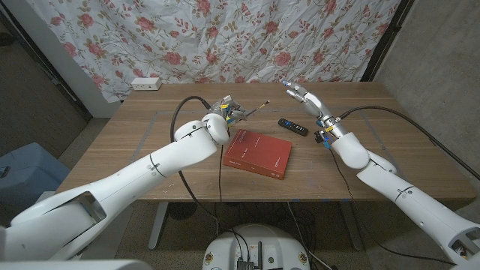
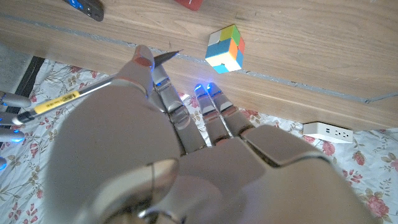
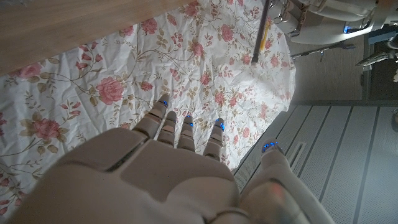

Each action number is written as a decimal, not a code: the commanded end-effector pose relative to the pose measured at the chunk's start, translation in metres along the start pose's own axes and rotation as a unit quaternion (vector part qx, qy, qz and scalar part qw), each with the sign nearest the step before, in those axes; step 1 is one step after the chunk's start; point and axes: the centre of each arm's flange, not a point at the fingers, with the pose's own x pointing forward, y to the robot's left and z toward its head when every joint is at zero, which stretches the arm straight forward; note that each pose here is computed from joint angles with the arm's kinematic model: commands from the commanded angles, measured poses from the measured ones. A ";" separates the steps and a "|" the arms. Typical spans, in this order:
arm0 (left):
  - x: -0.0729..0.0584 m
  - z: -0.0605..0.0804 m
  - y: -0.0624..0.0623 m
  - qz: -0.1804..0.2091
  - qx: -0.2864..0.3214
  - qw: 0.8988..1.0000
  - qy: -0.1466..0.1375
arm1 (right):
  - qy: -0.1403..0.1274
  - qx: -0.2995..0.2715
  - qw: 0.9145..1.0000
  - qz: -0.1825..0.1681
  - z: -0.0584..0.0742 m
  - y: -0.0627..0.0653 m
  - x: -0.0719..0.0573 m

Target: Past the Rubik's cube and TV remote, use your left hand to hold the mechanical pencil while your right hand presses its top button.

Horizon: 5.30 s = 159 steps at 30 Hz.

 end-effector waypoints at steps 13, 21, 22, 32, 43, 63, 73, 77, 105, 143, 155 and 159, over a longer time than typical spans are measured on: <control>-0.011 -0.011 0.020 -0.016 0.135 0.991 0.011 | 0.046 0.095 0.994 -0.027 -0.013 -0.010 -0.004; -0.013 -0.014 0.024 -0.026 0.179 0.983 0.011 | 0.062 0.107 0.992 -0.032 -0.017 -0.013 -0.009; -0.014 -0.014 0.025 -0.026 0.184 0.983 0.013 | 0.062 0.109 0.992 -0.031 -0.017 -0.013 -0.010; -0.017 -0.015 0.024 -0.036 0.229 0.973 0.015 | 0.086 0.156 0.983 -0.049 -0.026 -0.011 -0.019; -0.018 -0.019 0.017 -0.043 0.266 0.963 0.018 | 0.120 0.196 0.972 -0.057 -0.039 -0.011 -0.028; -0.014 -0.025 -0.004 -0.056 0.290 0.955 0.014 | 0.143 0.217 0.964 -0.064 -0.055 -0.013 -0.036; -0.014 -0.028 -0.009 -0.067 0.306 0.950 0.014 | 0.168 0.226 0.957 -0.061 -0.063 -0.014 -0.043; -0.013 -0.031 -0.012 -0.070 0.306 0.949 0.016 | 0.174 0.227 0.956 -0.062 -0.065 -0.013 -0.044; -0.003 -0.030 -0.028 -0.090 0.338 0.937 0.005 | 0.205 0.234 0.949 -0.044 -0.073 -0.006 -0.049; -0.011 -0.033 -0.022 -0.113 0.332 0.936 0.028 | 0.216 0.246 0.943 -0.063 -0.078 -0.004 -0.059; -0.015 -0.035 -0.012 -0.118 0.332 0.935 0.034 | 0.219 0.250 0.940 -0.069 -0.079 -0.005 -0.059; -0.015 -0.038 -0.007 -0.122 0.328 0.937 0.026 | 0.220 0.256 0.938 -0.074 -0.081 -0.005 -0.060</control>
